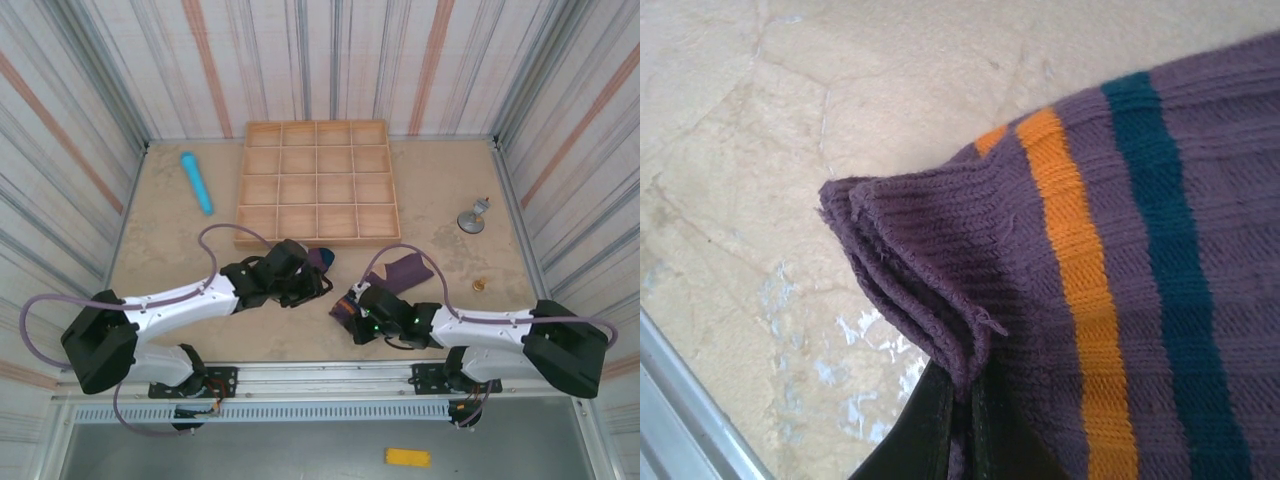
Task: Roll the socks
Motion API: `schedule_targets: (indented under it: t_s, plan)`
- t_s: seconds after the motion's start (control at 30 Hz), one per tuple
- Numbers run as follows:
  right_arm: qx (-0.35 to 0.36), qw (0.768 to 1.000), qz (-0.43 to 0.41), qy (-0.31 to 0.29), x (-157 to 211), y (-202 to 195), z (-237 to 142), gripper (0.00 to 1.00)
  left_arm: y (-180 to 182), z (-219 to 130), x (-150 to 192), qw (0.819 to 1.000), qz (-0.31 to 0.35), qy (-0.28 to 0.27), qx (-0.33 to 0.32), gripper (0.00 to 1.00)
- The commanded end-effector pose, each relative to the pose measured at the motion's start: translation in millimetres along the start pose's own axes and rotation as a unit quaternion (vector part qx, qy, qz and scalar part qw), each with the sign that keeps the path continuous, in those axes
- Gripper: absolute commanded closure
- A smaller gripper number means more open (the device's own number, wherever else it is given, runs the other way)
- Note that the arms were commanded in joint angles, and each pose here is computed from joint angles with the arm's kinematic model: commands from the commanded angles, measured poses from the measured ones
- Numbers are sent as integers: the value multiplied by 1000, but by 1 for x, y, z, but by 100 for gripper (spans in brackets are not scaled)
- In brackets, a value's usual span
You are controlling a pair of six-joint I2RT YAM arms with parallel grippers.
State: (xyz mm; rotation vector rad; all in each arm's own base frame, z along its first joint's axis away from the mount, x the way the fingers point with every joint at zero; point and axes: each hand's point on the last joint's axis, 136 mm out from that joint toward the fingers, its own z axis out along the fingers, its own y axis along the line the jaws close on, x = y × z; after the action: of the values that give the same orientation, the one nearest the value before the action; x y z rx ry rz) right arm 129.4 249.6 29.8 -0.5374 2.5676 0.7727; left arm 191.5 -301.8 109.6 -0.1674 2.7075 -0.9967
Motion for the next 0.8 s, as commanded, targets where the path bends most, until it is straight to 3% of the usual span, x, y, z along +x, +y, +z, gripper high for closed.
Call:
schedule_targets:
  t_s: [0.0, 0.1, 0.23, 0.63, 0.77]
  plan:
    - [8, 998, 53, 36, 21, -16, -9, 100, 6, -2, 2, 999, 48, -2, -20, 43]
    - [-13, 994, 103, 32, 15, -21, -17, 100, 13, -4, 4, 998, 62, 0, -32, 44]
    - [-35, 985, 165, 26, 14, -30, -21, 100, 3, 1, 7, 996, 92, 5, 6, 46]
    - [-58, 970, 230, 60, 15, -33, -12, 100, -10, 27, 31, 995, 85, 50, 2, 50]
    - [-61, 958, 272, 59, 16, -39, -14, 100, -15, 30, 38, 991, 127, 41, -1, 51]
